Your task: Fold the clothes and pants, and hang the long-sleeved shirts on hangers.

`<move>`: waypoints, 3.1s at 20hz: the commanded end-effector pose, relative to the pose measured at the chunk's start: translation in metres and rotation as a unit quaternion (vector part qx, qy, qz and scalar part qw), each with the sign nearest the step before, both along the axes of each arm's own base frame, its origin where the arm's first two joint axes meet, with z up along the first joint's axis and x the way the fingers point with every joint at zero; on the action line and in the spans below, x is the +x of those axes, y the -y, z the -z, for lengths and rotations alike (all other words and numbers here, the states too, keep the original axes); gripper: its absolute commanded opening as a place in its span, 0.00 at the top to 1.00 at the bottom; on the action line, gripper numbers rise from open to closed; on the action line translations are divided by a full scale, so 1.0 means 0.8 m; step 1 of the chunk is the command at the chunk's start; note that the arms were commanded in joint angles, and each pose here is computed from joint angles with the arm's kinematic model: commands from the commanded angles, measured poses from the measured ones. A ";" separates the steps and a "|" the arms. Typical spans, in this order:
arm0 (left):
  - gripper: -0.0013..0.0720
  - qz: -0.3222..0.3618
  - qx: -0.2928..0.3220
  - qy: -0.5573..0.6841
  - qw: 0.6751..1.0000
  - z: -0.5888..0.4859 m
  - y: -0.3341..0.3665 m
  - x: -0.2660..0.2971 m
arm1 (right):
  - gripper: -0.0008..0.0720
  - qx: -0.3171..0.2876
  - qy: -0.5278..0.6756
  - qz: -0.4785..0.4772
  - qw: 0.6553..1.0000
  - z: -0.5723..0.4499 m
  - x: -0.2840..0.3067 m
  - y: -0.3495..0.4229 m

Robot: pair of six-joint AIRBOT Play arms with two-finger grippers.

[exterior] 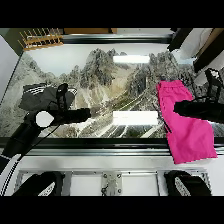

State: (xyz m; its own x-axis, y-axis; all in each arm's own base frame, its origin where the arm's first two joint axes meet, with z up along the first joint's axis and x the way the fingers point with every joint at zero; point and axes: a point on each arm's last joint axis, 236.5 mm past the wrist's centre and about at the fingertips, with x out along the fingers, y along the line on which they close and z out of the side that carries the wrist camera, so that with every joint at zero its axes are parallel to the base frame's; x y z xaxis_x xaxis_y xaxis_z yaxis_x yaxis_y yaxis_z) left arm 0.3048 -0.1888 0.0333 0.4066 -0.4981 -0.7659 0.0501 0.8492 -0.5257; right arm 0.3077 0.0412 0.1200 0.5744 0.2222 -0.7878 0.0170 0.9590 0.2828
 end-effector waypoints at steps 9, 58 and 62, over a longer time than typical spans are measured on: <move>0.97 0.000 0.000 0.001 1.000 0.000 0.000 0.000 | 0.96 0.000 0.000 0.000 1.000 0.000 0.000 0.000; 0.17 -0.001 0.118 0.030 0.993 -0.012 -0.050 0.080 | 0.96 0.013 -0.001 -0.003 1.000 -0.001 0.001 -0.007; 0.17 -0.097 0.122 -0.096 0.983 0.091 -0.153 0.034 | 0.96 0.016 -0.001 -0.004 1.000 -0.001 0.001 -0.009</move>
